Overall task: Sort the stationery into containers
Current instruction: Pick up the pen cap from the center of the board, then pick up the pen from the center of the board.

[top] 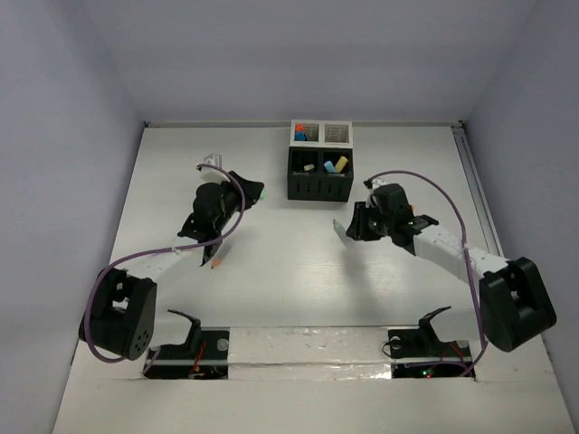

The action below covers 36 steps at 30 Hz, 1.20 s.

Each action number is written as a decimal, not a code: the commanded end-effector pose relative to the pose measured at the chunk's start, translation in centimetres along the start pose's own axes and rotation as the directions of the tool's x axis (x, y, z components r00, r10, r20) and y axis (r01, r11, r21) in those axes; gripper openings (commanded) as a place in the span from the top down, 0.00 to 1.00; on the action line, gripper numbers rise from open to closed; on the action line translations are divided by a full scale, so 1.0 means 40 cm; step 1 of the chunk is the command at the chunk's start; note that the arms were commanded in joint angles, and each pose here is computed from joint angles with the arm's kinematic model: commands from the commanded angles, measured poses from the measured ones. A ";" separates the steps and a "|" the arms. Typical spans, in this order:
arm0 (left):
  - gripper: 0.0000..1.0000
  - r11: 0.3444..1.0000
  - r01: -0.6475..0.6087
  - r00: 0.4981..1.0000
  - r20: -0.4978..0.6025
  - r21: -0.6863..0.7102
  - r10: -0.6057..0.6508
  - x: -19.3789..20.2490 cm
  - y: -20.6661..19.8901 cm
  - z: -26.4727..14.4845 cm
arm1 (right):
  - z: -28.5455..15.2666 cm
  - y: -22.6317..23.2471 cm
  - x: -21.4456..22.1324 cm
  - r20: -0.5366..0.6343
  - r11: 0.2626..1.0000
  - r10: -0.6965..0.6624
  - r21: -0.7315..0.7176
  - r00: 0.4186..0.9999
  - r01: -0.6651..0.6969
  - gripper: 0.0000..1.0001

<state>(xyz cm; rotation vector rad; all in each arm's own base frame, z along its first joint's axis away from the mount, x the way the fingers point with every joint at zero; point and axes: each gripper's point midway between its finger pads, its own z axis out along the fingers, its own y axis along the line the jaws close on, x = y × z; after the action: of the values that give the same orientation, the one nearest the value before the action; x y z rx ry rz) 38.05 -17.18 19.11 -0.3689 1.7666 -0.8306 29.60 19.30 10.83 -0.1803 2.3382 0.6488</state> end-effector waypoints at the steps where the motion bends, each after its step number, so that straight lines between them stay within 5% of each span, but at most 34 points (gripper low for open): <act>1: 1.00 0.990 -0.005 1.000 0.002 0.139 0.005 0.007 -0.073 -0.031 | 0.026 -0.090 0.049 -0.038 0.986 0.025 0.168 0.999 -0.018 0.60; 5: 1.00 0.976 -0.023 0.999 -0.024 0.218 0.029 0.031 -0.111 -0.055 | 0.057 -0.086 0.059 -0.087 0.982 0.029 0.186 0.996 -0.012 0.49; 16: 1.00 0.956 -0.042 0.997 -0.053 0.290 0.060 0.059 -0.158 -0.088 | 0.157 -0.114 0.110 -0.242 0.977 0.051 0.212 0.969 0.002 0.50; 20: 1.00 0.957 -0.038 0.996 -0.071 0.288 0.061 0.074 -0.151 -0.078 | 0.176 -0.123 0.129 -0.272 0.978 0.045 0.210 0.961 0.013 0.79; 24: 1.00 0.960 -0.042 0.995 -0.072 0.278 0.064 0.078 -0.143 -0.074 | 0.171 -0.109 0.124 -0.260 0.982 0.020 0.187 0.965 0.030 0.96; 36: 1.00 0.958 -0.015 0.993 -0.107 0.286 0.047 0.103 -0.137 -0.062 | 0.120 0.049 0.101 -0.145 0.994 -0.102 0.027 0.984 0.107 1.00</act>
<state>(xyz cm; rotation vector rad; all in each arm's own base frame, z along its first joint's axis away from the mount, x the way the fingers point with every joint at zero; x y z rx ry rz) 33.58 -22.30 18.44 -0.1408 1.7965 -1.0417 28.02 22.64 4.13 -0.3400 2.5407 0.5160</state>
